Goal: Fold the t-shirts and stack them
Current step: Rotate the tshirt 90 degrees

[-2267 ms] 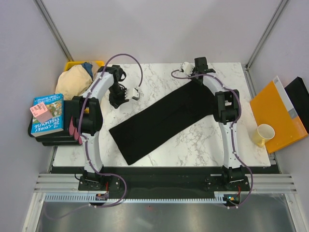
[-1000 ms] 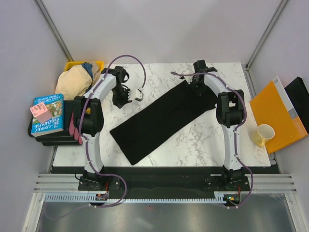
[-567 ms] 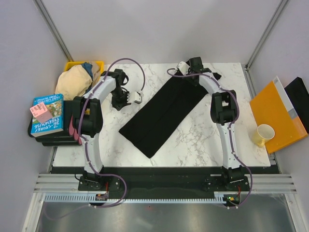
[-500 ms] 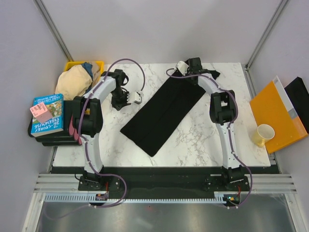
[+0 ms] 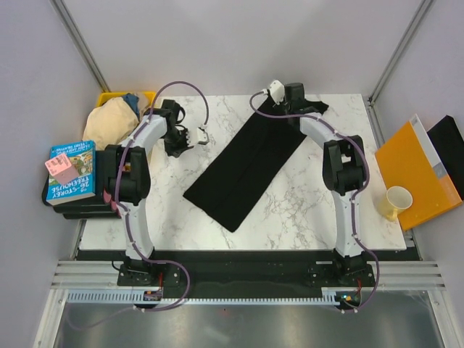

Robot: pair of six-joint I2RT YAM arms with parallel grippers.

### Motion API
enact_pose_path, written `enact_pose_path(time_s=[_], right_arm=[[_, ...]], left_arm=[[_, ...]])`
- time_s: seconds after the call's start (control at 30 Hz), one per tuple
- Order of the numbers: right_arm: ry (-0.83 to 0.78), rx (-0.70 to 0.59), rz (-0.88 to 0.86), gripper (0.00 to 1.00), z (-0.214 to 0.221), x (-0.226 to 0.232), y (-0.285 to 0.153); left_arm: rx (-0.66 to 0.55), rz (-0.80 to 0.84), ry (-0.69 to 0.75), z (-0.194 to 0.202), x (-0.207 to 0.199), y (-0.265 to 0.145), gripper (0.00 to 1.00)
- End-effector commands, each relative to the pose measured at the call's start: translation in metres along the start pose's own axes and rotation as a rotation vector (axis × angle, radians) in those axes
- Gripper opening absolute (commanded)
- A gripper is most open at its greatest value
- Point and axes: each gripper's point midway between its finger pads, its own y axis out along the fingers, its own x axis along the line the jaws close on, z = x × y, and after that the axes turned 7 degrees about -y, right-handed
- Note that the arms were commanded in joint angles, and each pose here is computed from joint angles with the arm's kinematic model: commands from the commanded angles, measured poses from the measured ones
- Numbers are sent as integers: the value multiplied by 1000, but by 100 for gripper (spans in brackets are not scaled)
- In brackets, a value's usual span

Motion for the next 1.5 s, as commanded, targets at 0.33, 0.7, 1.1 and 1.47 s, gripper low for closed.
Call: enact_pose_path(time_s=[0.33,0.7,1.1,1.47], right_arm=[[-194,-329,-908,0,-114,202,-160],[-313,-318,-1064,0,-123,297,-193],[-485,-60,-1141,0,-27,313,-207],[-591,51,-1228,0,28,281,-274]], left_arm=[[-261,-373,-473,36,65,-68,2],[-330,-414,-480,30,49,-94,3],[-362,-425,-427,20,57,-102,2],[-375,-434,-347,12,71,-105,2]])
